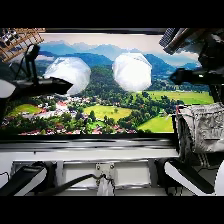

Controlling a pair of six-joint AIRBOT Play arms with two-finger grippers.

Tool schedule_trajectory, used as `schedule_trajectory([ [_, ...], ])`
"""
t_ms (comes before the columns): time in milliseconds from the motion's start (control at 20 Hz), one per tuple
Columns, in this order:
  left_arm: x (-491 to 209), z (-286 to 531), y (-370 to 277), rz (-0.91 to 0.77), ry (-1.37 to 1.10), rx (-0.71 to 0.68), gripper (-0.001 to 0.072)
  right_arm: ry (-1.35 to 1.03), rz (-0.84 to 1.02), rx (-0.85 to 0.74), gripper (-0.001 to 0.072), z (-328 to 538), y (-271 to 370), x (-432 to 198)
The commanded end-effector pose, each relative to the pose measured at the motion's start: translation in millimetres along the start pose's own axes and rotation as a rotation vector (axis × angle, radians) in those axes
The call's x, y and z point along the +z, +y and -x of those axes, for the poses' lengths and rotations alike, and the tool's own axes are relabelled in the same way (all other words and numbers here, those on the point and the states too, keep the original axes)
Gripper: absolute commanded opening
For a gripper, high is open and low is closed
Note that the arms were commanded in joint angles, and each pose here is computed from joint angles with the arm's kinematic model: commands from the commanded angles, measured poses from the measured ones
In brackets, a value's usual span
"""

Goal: Fold the clothes and pants, and hang the long-sleeved shirts on hangers.

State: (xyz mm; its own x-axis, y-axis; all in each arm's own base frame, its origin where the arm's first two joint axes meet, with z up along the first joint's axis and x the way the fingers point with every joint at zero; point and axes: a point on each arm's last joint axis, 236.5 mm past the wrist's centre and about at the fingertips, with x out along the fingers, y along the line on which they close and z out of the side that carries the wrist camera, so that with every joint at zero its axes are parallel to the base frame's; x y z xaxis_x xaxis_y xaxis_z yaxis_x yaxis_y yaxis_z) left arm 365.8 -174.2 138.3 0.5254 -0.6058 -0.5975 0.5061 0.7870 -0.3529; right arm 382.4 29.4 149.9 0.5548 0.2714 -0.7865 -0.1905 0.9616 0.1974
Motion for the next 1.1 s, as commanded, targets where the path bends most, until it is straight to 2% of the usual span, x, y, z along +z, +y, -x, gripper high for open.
schedule_trajectory([
  [0, 18, -2, -12, -0.101, 0.013, 0.002, 0.0164, -0.044, 0.163, 0.069, 0.0707, -18, 58, 14],
  [250, 18, -2, -11, -0.1, 0.012, 0.004, 0.0164, -0.037, 0.203, 0.112, 0.0707, -20, 83, 11],
  [1050, 18, -2, -11, -0.1, 0.012, 0.004, 0.0164, -0.037, 0.204, 0.112, 0.0707, -21, 84, 11],
])
